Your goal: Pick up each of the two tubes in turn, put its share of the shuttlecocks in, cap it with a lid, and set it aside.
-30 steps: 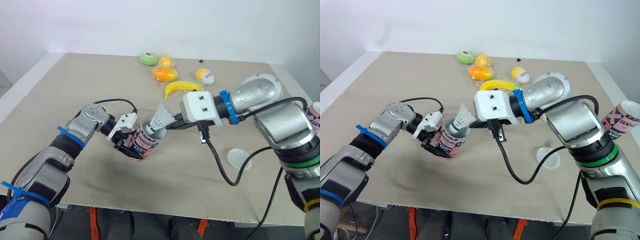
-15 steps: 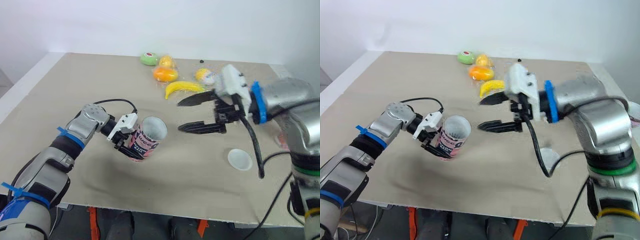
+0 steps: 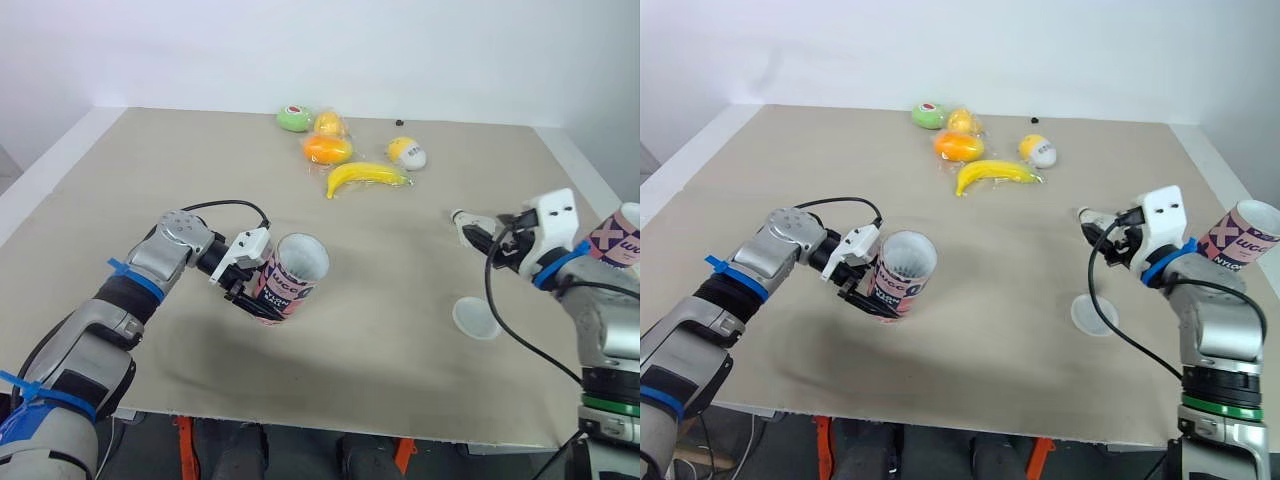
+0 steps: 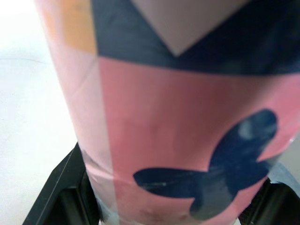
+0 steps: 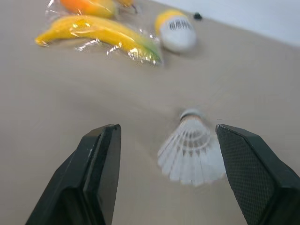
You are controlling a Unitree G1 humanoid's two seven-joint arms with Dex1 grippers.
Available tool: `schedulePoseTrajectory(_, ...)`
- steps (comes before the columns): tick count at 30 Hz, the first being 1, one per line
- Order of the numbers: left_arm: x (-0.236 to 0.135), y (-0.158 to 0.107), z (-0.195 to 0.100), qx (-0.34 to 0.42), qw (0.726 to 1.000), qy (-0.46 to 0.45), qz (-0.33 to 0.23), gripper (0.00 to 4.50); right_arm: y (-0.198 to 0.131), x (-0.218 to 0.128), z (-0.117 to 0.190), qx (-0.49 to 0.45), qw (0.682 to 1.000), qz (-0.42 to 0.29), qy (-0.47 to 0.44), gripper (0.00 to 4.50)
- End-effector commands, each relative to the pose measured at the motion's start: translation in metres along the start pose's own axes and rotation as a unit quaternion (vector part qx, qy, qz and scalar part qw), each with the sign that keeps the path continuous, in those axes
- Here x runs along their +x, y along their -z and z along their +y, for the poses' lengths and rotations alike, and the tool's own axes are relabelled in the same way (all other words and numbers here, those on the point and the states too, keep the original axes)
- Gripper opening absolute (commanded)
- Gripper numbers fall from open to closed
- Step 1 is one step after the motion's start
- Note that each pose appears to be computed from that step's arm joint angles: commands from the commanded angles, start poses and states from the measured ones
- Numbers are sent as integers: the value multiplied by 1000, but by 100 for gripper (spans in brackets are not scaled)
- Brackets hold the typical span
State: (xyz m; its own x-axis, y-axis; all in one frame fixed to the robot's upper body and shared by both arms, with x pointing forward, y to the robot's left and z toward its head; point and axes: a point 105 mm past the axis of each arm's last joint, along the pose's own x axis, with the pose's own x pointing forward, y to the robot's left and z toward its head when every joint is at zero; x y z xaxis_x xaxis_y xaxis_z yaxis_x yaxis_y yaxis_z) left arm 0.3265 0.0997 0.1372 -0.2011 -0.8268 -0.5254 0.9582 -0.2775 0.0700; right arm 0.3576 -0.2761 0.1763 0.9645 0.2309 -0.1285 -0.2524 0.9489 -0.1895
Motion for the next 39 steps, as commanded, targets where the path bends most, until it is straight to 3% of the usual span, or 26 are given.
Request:
schedulePoseTrajectory(1,2,7,-2,-10,1000,4,14,320,-7,7,-3,-5,1000,-16,13,348)
schedulePoseTrajectory(22,1,6,-1,-10,1000,-1,13,320,22,62,-27,38,998,38,45,348)
schedulePoseTrajectory(27,0,6,-2,-12,1000,-2,13,320,22,67,-26,35,998,37,42,133)
schedulePoseTrajectory(28,0,6,-1,-12,1000,-2,13,320,21,67,-25,33,998,35,40,69)
schedulePoseTrajectory(30,-1,6,-1,-12,1000,-3,13,320,20,67,-25,30,998,34,39,6)
schedulePoseTrajectory(33,-1,6,-1,-12,1000,-3,13,320,12,65,-27,19,999,20,38,6)
schedulePoseTrajectory(35,-1,6,-2,-13,1000,-3,13,320,-13,61,-20,-5,1000,-27,12,6)
schedulePoseTrajectory(39,-1,6,-2,-13,1000,-3,14,320,-69,42,25,-93,982,-122,-107,6)
